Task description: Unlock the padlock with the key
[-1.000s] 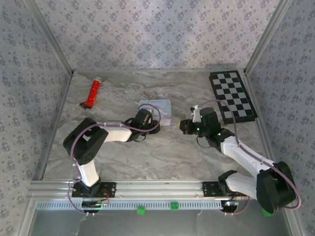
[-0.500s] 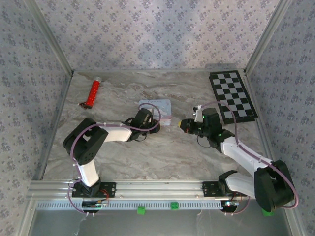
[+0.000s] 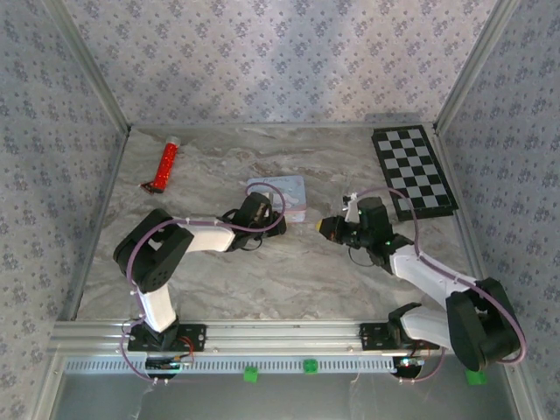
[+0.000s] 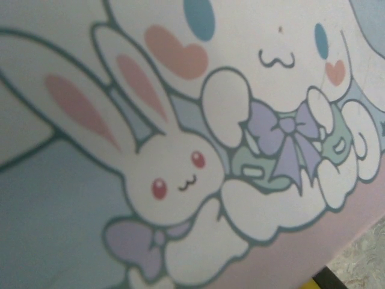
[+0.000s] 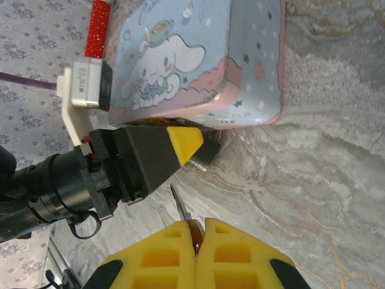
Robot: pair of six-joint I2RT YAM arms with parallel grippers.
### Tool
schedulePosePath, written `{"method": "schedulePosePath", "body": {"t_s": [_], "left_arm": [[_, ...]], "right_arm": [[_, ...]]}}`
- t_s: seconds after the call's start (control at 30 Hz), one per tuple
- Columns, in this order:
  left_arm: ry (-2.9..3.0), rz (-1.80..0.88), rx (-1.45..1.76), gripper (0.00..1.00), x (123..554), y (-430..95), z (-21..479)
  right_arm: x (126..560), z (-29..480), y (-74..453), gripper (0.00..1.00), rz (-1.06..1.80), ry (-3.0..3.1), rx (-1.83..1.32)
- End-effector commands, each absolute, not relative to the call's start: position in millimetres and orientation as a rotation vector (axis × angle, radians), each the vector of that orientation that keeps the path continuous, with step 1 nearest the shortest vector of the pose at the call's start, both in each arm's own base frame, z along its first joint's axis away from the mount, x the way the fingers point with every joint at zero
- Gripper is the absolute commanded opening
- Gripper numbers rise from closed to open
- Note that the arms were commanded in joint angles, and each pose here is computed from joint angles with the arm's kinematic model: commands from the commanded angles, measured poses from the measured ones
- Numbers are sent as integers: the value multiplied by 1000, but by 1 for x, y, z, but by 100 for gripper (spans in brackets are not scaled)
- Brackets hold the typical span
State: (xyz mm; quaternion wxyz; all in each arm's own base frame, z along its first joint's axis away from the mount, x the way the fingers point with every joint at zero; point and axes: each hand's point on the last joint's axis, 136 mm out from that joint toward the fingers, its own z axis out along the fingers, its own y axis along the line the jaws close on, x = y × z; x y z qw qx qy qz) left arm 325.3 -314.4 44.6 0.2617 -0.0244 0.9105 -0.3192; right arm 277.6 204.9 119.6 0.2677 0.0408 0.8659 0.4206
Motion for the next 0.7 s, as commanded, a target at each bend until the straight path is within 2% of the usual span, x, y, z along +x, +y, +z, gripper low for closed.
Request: {"method": "schedulePosePath", "body": {"t_s": [0.0,0.67], "left_arm": [[2408,-963,-73,18,331,-327,73],[2349,-1287,-207,17,338,-343,108]], "right_arm": [[275,112,213,0,1210,2362,149],[282,70,239,0,1526,2403,419]]}}
